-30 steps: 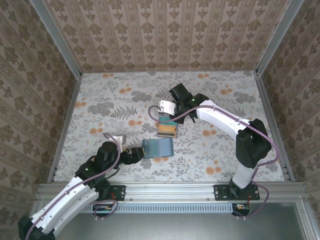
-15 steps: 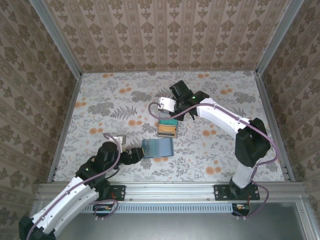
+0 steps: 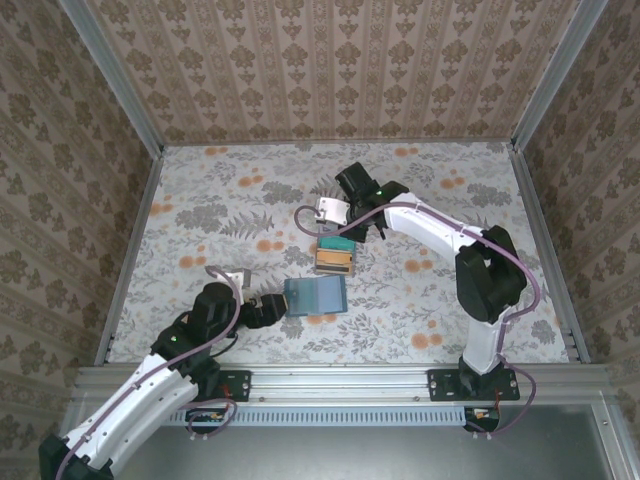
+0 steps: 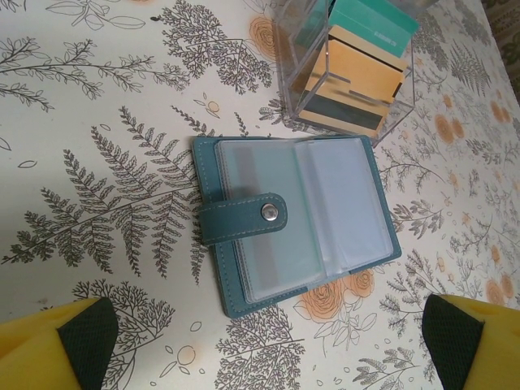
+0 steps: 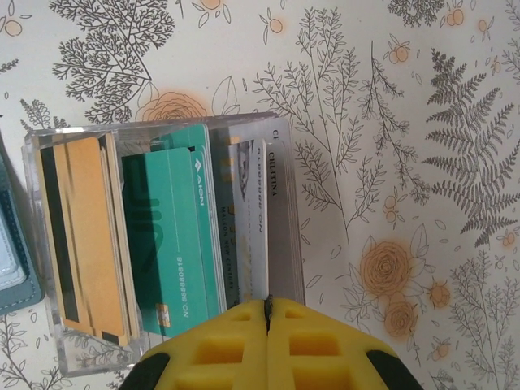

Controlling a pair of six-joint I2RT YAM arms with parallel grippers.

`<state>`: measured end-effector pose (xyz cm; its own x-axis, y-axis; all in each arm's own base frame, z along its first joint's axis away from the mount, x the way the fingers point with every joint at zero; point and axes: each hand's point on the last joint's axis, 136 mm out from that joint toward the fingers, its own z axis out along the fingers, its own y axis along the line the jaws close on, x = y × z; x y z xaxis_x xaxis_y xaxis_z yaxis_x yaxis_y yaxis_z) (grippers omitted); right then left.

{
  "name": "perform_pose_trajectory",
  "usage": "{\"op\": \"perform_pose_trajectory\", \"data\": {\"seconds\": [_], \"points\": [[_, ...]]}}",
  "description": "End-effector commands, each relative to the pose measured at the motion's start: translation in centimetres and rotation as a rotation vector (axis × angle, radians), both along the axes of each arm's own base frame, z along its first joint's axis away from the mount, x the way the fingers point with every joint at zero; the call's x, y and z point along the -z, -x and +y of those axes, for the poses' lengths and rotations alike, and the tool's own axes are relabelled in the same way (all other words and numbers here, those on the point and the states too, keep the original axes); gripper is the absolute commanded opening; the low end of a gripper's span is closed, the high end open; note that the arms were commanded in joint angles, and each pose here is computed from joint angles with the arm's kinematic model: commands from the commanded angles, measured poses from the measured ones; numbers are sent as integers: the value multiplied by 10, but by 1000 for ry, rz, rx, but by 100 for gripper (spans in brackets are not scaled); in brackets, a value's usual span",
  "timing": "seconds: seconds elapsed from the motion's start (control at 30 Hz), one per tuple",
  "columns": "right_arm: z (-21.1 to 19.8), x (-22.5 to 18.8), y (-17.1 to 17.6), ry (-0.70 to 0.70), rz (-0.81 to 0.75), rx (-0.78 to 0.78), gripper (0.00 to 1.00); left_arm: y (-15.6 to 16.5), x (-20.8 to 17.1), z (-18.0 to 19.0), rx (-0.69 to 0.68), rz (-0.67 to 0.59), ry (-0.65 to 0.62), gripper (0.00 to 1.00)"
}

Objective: Take the credit cards out of the card holder

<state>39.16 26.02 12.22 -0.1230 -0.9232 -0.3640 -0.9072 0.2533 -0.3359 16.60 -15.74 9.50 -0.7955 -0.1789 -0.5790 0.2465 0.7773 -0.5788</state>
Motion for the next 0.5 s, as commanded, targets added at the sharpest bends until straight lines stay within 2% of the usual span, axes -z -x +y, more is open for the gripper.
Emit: {"op": "perform_pose_trajectory", "data": {"seconds": [0.0,0.47], "points": [[-4,1,-10,25,-16,8,0,1,1,0,16,-15,0,100],[-2,6,-16,14,-6,27,0,0,2,1,10,-7,0,100]]}}
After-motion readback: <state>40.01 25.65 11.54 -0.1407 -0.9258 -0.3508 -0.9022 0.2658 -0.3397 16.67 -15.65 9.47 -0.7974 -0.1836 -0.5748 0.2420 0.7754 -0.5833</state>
